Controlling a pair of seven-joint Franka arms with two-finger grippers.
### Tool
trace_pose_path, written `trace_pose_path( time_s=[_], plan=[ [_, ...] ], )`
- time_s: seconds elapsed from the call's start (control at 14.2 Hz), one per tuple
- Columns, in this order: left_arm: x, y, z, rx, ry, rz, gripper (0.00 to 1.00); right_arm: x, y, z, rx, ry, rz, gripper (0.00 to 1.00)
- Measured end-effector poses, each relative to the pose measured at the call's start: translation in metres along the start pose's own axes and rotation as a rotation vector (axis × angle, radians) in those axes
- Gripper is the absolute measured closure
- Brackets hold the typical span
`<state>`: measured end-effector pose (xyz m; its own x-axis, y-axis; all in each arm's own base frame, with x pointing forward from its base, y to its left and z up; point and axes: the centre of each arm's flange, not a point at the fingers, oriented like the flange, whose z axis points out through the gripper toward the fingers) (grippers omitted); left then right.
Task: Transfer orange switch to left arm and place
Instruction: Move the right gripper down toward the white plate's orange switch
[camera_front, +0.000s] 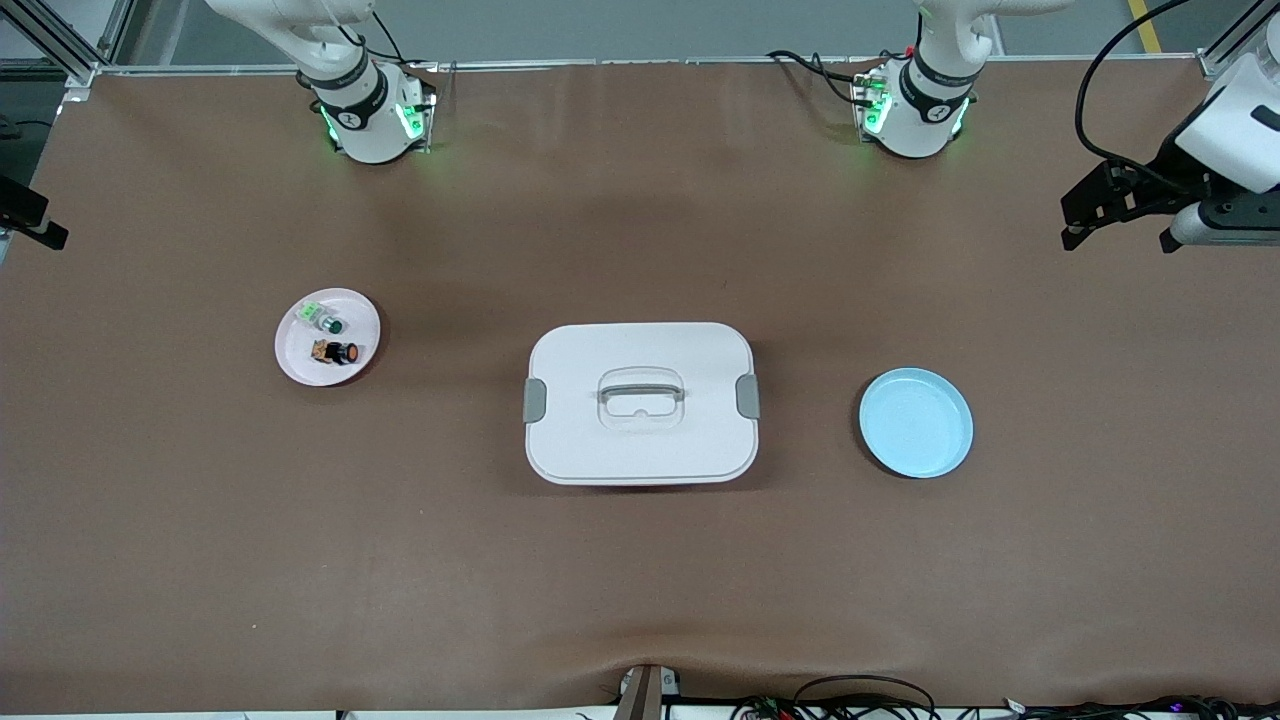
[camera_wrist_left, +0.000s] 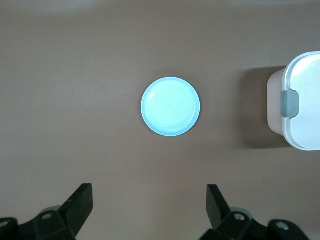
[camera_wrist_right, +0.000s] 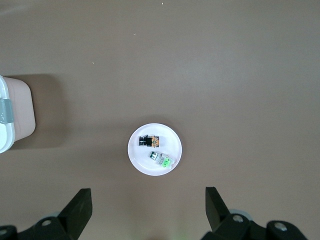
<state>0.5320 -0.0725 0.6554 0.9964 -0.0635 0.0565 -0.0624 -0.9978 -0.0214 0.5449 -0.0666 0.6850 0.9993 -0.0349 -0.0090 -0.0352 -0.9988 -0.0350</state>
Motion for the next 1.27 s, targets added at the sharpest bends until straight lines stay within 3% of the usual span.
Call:
trace_pose_path(
  time_s=[0.85,1.06,1.27],
  plan=[
    [0.01,0.007,0.007,-0.003,-0.004,0.01,0.0,0.0,0.001,0.001,0.0,-0.001,0.002,0.0],
    [0.011,0.007,0.008,-0.004,-0.006,0.01,0.0,0.015,0.0,0.012,0.0,0.021,0.0,0.0],
    [0.012,0.008,0.009,-0.004,-0.008,0.011,0.0,0.033,0.001,0.041,0.003,-0.013,-0.001,0.0]
  ],
)
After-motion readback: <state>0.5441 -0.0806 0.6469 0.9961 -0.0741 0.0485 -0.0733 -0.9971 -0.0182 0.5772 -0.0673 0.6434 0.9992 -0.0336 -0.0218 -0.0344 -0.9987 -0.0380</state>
